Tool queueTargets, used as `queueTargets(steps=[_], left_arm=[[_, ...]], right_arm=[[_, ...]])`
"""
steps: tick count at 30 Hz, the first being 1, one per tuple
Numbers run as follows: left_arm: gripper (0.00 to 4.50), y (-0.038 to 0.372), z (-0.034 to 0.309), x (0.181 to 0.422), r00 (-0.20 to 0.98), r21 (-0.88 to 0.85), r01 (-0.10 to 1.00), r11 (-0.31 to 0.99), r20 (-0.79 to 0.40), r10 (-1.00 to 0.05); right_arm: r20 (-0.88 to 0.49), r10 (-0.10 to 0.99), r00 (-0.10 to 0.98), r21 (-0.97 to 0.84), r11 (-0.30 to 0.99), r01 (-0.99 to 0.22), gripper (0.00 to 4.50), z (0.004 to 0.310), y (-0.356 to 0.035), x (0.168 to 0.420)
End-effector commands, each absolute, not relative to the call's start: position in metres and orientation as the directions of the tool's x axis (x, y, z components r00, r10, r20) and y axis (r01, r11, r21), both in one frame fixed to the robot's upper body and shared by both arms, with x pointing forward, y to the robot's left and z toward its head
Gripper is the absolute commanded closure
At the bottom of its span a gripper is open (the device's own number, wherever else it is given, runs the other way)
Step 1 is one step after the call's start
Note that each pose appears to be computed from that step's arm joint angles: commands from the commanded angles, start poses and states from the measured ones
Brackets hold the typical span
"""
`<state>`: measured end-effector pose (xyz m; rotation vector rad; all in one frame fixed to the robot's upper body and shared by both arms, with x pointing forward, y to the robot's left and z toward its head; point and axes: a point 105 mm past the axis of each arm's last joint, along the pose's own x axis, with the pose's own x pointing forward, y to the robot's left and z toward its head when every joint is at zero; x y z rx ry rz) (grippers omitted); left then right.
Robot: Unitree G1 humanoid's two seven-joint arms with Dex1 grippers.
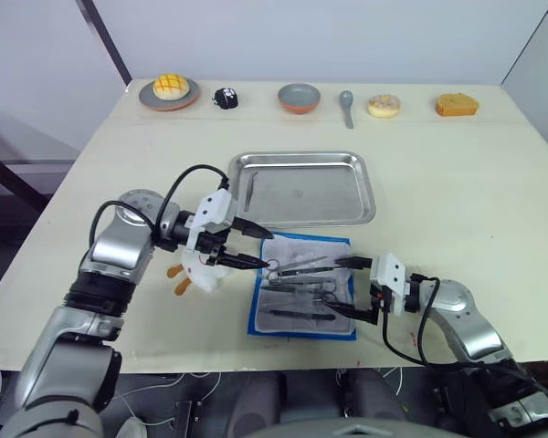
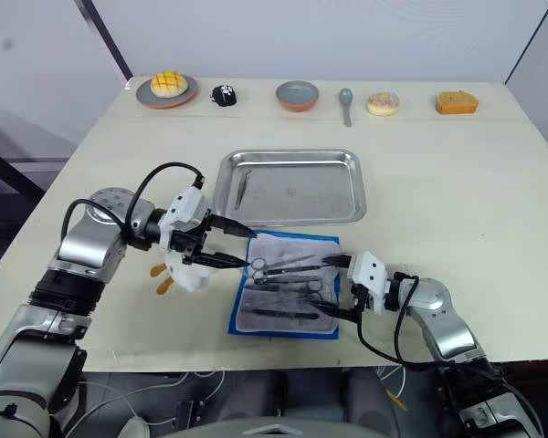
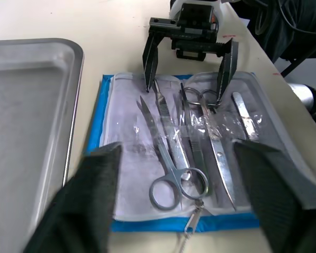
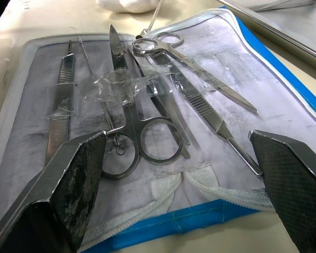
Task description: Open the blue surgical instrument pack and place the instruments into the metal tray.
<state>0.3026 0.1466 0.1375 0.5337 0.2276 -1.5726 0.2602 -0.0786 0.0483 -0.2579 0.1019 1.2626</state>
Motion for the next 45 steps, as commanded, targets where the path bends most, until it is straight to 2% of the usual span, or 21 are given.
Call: queueTargets(steps=[1,14,32,37,38,40,45], left_arm=[[1.71,0.136,0.126,0.307,0.02,0.213,0.972,-0.098,-0.493,-0.87],[1.71,0.125,0.1,0.323,0.085,0.225,0.974,-0.037,-0.508,-0.857],[1.71,0.118,0.081,0.327,0.075,0.231,0.971,-0.056,-0.519,-0.851],[3.22,0.123,0.074,0.323,0.048,0.2,0.976,-0.08,-0.563,-0.825],[3.81,0.124,0.073,0.322,0.042,0.192,0.978,-0.084,-0.569,-0.821],[4.47,0.126,0.071,0.32,0.035,0.179,0.98,-0.083,-0.574,-0.818],[4.47,0.127,0.067,0.321,0.043,0.178,0.981,-0.073,-0.574,-0.818]], right_arm=[[-0.371,0.881,0.292,-0.005,0.313,-0.95,0.0,0.002,-0.093,0.247],[-0.37,0.879,0.301,-0.004,0.322,-0.947,0.0,0.0,-0.092,0.247],[-0.374,0.876,0.305,-0.01,0.325,-0.946,0.0,0.0,-0.092,0.246],[-0.371,0.876,0.308,-0.011,0.328,-0.945,0.0,0.0,-0.092,0.246],[-0.371,0.876,0.308,-0.01,0.328,-0.945,0.0,0.0,-0.092,0.245],[-0.37,0.876,0.309,-0.01,0.328,-0.944,0.0,0.0,-0.092,0.245],[-0.367,0.877,0.311,-0.009,0.331,-0.944,0.0,0.0,-0.09,0.246]])
